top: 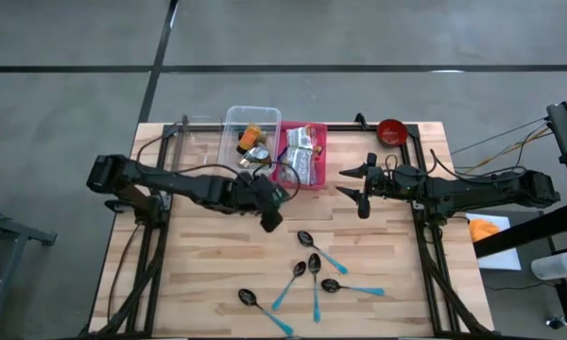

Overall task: Pick & Place Food Item
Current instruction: Put the black seasoning can into the right transparent bin

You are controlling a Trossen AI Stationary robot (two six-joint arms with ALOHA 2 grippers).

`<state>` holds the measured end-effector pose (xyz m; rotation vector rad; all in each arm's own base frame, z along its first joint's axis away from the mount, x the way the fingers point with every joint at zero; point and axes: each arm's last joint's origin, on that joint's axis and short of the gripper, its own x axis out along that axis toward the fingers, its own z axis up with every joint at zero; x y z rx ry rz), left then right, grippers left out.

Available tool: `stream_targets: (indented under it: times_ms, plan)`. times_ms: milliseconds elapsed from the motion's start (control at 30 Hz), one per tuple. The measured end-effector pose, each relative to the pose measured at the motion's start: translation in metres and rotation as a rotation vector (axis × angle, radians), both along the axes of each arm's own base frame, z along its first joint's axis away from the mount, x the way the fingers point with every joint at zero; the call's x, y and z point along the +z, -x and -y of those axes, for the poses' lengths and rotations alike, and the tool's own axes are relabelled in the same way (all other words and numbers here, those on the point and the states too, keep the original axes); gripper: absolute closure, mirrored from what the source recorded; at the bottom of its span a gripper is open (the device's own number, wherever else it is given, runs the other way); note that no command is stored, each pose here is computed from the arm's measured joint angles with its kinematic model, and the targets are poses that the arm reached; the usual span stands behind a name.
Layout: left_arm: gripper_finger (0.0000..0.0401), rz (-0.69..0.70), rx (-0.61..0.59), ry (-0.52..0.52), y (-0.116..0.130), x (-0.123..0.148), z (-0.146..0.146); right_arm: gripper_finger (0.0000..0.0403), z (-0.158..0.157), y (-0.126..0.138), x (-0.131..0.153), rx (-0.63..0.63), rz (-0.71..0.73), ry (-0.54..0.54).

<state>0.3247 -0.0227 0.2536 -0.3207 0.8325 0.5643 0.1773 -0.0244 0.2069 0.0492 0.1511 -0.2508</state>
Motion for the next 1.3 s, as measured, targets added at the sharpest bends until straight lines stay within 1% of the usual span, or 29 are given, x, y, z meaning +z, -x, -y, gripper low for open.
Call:
stream_targets:
  times_ms: [267, 333, 400, 467, 567, 667, 833, 933, 1167, 1300]
  plan:
    - [0.0141, 0.031, 0.208, -0.261, -0.001, 0.05, -0.02, 0.0168, 0.0, 0.0, 0.0, 0.0, 0.0, 0.001]
    - [0.0141, 0.034, 0.265, -0.305, 0.0, 0.059, -0.028, 0.0168, 0.0, 0.0, 0.0, 0.0, 0.0, 0.0]
    - [0.0141, 0.034, 0.336, -0.319, 0.003, 0.067, -0.038, 0.0168, 0.0, 0.0, 0.0, 0.0, 0.0, 0.001]
    - [0.0141, 0.043, 0.427, -0.295, 0.006, 0.07, -0.052, 0.0168, 0.0, 0.0, 0.0, -0.001, 0.0, 0.0]
    - [0.014, 0.051, 0.573, -0.248, 0.013, 0.069, -0.076, 0.0168, 0.0, 0.0, 0.0, 0.0, 0.0, 0.001]
    - [0.014, 0.033, 0.652, -0.193, 0.019, 0.064, -0.101, 0.0168, 0.0, 0.0, 0.0, 0.0, 0.0, 0.001]
    - [0.014, -0.02, 0.73, -0.079, 0.03, 0.047, -0.139, 0.0168, 0.0, 0.0, 0.0, 0.0, 0.0, 0.001]
    - [0.014, -0.031, 0.754, -0.006, 0.036, 0.032, -0.154, 0.0168, 0.0, 0.0, 0.0, 0.0, 0.001, 0.0]
    - [0.014, -0.06, 0.786, 0.123, 0.051, -0.003, -0.173, 0.0168, 0.0, 0.0, 0.0, 0.0, 0.0, 0.001]
    - [0.014, -0.069, 0.789, 0.182, 0.057, -0.017, -0.178, 0.0168, 0.0, 0.0, 0.0, 0.0, 0.0, 0.001]
